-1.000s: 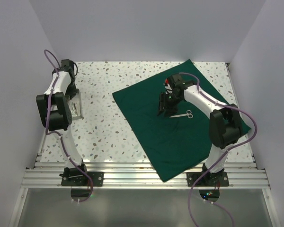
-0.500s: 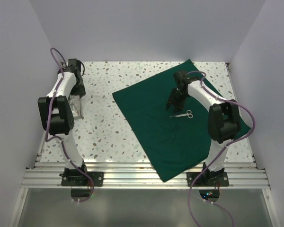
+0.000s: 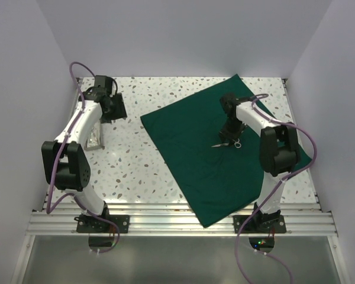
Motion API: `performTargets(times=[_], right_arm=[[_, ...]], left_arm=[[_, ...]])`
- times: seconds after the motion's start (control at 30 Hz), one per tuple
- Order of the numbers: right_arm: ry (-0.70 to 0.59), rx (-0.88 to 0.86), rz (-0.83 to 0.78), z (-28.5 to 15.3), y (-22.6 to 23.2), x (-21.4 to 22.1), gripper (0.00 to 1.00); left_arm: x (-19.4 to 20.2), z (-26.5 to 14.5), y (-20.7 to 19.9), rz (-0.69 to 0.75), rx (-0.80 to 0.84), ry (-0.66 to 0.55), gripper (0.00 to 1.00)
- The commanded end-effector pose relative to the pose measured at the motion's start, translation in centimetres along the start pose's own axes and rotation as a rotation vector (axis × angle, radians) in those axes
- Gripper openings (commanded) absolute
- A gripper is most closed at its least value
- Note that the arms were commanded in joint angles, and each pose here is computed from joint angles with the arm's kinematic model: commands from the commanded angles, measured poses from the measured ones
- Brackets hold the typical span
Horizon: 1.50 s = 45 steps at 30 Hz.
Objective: Prepare the surgical pack
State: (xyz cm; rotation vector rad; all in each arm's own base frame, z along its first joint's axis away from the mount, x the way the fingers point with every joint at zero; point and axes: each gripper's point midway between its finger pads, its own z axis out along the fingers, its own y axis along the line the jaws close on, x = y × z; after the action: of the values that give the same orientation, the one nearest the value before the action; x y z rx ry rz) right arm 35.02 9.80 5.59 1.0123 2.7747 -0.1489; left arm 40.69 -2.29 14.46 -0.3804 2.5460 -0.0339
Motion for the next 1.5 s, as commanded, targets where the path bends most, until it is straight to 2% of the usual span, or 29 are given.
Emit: performTargets(times=[0.0,0.23,0.43,0.7,0.83,0.87,0.97,1.03,1.13,1.23,1.33,1.37,1.4,1.47], right_arm=[[-0.035,0.005,0.076,1.1,-0.1,-0.8,0.38],[-0.043,0.004,0.085,2.9,0.4,-1.3,0.38],[-0.052,-0.021,0.092,2.6,1.3,-2.0,0.39],[0.008,0.039,0.106,4.6,0.6,-0.6,0.40],[0.014,0.060,0.117,5.3,-0.1,0.0,0.29],[0.020,0.070,0.113,5.5,-0.3,0.3,0.20],[0.011,0.056,0.116,5.0,-0.1,-0.1,0.04],[0.000,0.044,0.118,4.0,0.0,-0.5,0.00],[-0.033,0.019,0.103,1.9,0.1,-1.4,0.00],[-0.067,-0.041,0.064,-0.1,1.0,-2.3,0.00],[-0.087,-0.171,-0.110,-2.8,3.0,-2.8,0.00],[-0.091,-0.217,-0.150,-3.7,3.7,-2.7,0.00],[-0.061,-0.297,-0.206,-4.5,5.2,-1.6,0.00],[-0.085,-0.427,-0.327,-6.4,7.6,-0.8,0.00]], left_arm=[[-1.0,-0.6,-2.0,-0.027,0.086,-0.039,0.65],[-1.0,-0.6,-2.1,-0.009,0.089,-0.039,0.66],[-0.9,-0.6,-2.2,0.002,0.099,-0.036,0.66],[-0.7,-0.7,-2.3,0.013,0.107,-0.030,0.66],[-0.4,-0.8,-2.7,0.010,0.129,-0.019,0.66],[-0.3,-0.8,-2.8,0.010,0.134,-0.016,0.66],[-0.2,-1.1,-2.9,0.005,0.142,-0.014,0.66],[-0.3,-1.3,-3.0,-0.001,0.148,-0.020,0.66],[-0.5,-1.5,-3.4,-0.013,0.167,-0.023,0.66],[-0.9,-2.0,-4.9,-0.025,0.247,-0.030,0.66],[-0.7,-2.8,-8.4,-0.044,0.452,-0.007,0.68],[-0.8,-3.6,-10.5,-0.048,0.581,0.001,0.68],[0.2,-3.5,-11.4,-0.103,0.636,0.047,0.68],[0.0,-5.0,-14.2,-0.148,0.791,0.051,0.71]])
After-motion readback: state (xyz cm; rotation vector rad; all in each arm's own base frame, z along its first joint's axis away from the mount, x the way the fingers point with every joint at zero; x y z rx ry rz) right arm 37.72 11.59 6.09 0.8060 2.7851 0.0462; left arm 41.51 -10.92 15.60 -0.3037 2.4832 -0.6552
